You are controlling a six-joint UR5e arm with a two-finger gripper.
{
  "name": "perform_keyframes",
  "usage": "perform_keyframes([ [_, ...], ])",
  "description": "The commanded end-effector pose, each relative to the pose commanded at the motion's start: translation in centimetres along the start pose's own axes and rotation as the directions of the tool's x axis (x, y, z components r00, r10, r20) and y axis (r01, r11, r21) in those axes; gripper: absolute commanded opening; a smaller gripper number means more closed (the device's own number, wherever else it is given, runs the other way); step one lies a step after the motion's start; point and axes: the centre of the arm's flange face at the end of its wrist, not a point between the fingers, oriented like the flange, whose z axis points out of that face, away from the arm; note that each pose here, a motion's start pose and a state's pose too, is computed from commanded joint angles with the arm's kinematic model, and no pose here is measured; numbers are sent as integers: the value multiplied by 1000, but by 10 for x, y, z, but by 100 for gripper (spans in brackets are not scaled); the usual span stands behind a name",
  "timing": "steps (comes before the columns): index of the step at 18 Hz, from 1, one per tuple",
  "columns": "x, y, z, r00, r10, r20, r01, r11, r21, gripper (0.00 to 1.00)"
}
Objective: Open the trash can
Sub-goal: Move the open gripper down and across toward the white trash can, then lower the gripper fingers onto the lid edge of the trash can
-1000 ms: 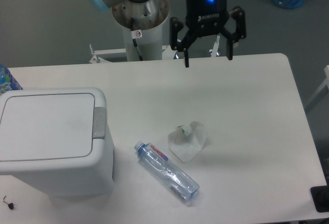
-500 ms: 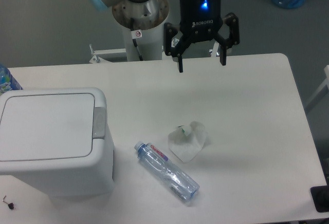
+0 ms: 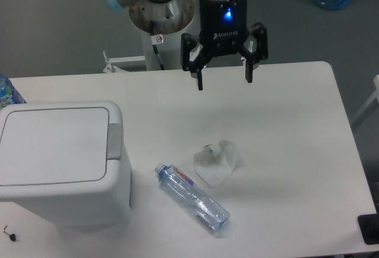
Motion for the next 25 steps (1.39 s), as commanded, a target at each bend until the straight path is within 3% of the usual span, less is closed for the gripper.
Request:
perform_keyframes([
  [4, 8, -4, 14, 999, -49, -14, 49, 999, -12, 100],
  [10, 27, -18, 32, 990, -132, -40, 134, 989, 69, 100],
  [25, 89, -7, 56, 986, -112, -122, 114, 993, 15, 100],
])
